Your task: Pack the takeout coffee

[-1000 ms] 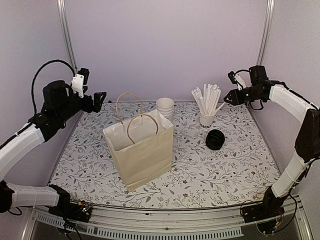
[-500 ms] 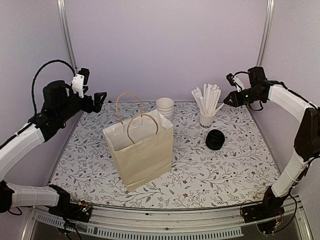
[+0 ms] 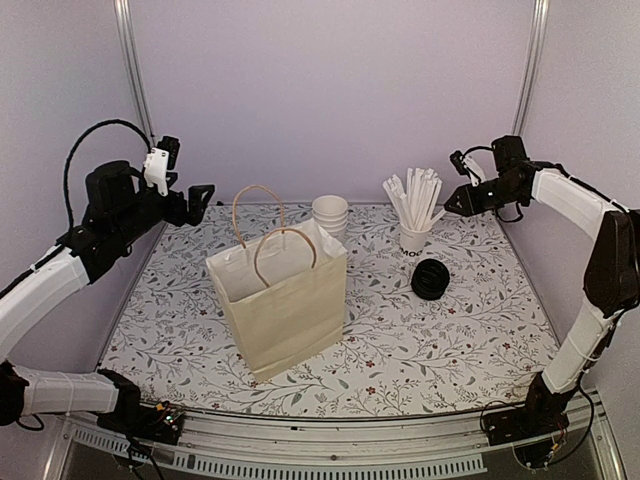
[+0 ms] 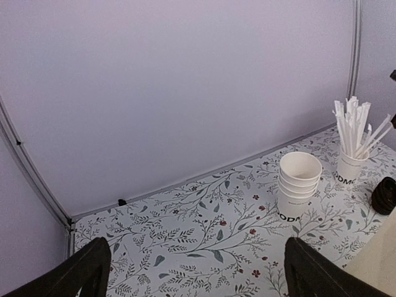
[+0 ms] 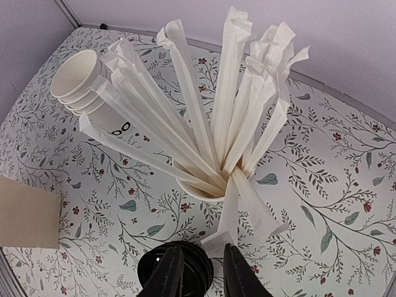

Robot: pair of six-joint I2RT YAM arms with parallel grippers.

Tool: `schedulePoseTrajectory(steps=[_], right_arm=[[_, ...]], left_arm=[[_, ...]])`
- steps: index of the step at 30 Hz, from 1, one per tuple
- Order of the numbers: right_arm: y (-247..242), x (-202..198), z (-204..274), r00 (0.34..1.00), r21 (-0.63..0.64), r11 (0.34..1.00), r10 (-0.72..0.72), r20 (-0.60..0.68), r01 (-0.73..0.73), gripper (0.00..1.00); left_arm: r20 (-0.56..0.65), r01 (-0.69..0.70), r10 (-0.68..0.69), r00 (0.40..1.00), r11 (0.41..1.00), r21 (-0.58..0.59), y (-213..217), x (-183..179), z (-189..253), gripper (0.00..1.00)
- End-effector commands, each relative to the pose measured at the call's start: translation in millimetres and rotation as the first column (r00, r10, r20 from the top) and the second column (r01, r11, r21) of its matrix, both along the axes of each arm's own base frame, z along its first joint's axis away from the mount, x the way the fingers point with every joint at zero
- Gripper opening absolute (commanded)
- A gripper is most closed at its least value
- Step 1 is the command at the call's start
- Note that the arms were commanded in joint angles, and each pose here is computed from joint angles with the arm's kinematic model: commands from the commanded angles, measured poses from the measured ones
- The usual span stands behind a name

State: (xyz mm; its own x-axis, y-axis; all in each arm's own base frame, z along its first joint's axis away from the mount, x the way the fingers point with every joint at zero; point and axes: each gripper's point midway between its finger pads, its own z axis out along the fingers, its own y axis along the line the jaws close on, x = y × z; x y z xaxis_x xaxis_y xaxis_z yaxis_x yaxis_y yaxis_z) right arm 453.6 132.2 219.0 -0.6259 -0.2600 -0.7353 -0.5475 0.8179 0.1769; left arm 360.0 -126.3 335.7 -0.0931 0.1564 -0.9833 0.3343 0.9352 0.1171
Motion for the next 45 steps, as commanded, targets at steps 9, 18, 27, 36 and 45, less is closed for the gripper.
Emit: schedulePoseTrajectory(steps=[9,18,27,36,45], right_arm=[[-10,-1,25,0.997,-0.036,0.998,-0.043,0.071,0.045,0.27],[-2,8,13,0.999,-0.008,1.0,-0.017,0.034,0.017,0.29],[3,19,10,1.0,0.011,1.0,-0.005,0.024,0.005,0.13],[3,1,45,0.996,0.007,1.0,0.014,0.088,-0.015,0.0],[15,-54,148,0.948,0.05,0.987,0.132,0.289,-0.152,0.0]], left_arm=[[0.006,0.024,-0.024,1.0,1.0,-0.01,-3,3,-2,1.0],[0.004,0.027,-0.027,1.0,1.0,-0.011,-3,3,-2,0.99],[-0.003,0.035,-0.035,0.999,0.999,-0.01,-5,4,-5,0.99],[-0.004,0.038,-0.038,0.999,0.999,0.0,-5,4,-7,0.99],[-0.002,0.011,-0.011,1.0,1.0,0.023,0,10,-10,0.99]])
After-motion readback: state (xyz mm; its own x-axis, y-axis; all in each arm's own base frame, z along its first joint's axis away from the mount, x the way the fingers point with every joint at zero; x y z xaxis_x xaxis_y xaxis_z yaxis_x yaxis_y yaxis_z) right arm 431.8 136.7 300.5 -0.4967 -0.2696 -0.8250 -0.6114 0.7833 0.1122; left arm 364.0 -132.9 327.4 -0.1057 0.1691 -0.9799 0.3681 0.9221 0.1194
